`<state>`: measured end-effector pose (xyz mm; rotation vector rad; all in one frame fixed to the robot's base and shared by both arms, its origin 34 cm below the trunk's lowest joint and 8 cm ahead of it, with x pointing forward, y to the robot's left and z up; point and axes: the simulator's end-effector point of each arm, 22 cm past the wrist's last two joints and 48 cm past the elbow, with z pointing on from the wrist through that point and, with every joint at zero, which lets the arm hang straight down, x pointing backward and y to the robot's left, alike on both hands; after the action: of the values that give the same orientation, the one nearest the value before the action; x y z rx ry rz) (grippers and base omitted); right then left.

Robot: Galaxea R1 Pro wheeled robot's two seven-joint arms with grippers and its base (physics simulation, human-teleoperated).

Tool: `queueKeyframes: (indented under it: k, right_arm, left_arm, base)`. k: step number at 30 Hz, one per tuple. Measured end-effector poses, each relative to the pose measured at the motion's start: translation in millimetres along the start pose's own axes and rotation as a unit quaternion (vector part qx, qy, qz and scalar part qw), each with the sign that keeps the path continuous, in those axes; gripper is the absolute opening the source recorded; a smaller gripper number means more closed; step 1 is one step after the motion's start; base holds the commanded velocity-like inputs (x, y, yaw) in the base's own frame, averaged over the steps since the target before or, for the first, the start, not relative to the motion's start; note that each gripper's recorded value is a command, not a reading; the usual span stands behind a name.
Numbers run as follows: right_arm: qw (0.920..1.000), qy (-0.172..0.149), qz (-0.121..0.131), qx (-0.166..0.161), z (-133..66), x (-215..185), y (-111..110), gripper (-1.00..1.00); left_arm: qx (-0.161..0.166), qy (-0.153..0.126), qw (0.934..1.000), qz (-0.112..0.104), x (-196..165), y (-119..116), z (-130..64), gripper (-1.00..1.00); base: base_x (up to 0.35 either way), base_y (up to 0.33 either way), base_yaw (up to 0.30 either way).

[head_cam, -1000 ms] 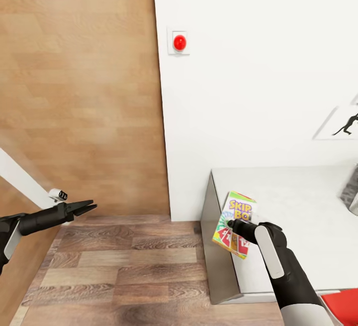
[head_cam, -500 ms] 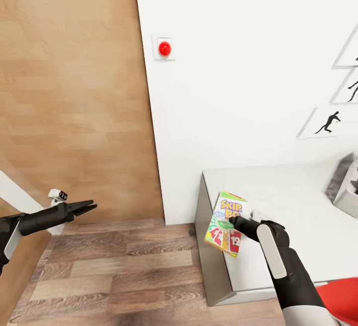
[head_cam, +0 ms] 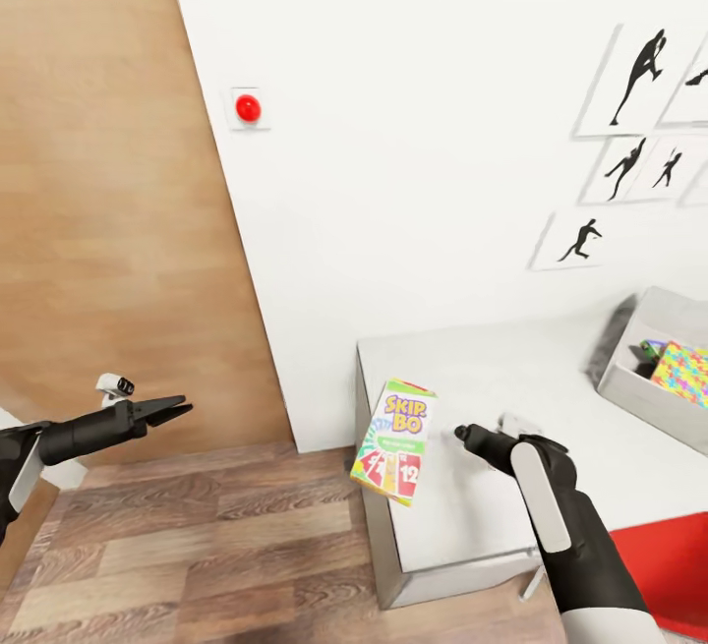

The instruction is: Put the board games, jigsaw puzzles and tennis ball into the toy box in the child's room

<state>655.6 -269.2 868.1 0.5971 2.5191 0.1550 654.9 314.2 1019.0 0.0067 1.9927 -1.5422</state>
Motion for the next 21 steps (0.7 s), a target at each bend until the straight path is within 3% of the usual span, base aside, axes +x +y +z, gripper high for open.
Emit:
queueKeyframes:
  k: [7,12,17,21]
  right_arm:
    - [0.9979,-0.057,-0.002,-0.031,-32.2,-41,21,1.0]
    - [0.9949,-0.078,-0.004,-0.065,-47.3,-56,38,1.0]
    - [0.9902,-0.076,-0.008,-0.117,-56.9,-57,60,1.0]
    - [0.9796,-0.067,-0.007,-0.189,-68.8,-55,88,1.0]
  left_arm:
    - [0.001,-0.001,1.0,0.004,-2,-4,-0.6,1.0]
    - [0.002,-0.002,1.0,0.007,-3,-8,-1.1,1.0]
    - [0.003,-0.003,0.9999,0.01,-5,-11,-1.4,1.0]
    - [0.005,-0.003,0.9999,0.012,-5,-13,-0.7,1.0]
  base:
    - [0.0,-0.292,-0.136]
    - [0.0,-0.269,-0.136]
    - [-0.022,-0.115,-0.136]
    - [-0.088,-0.028,-0.136]
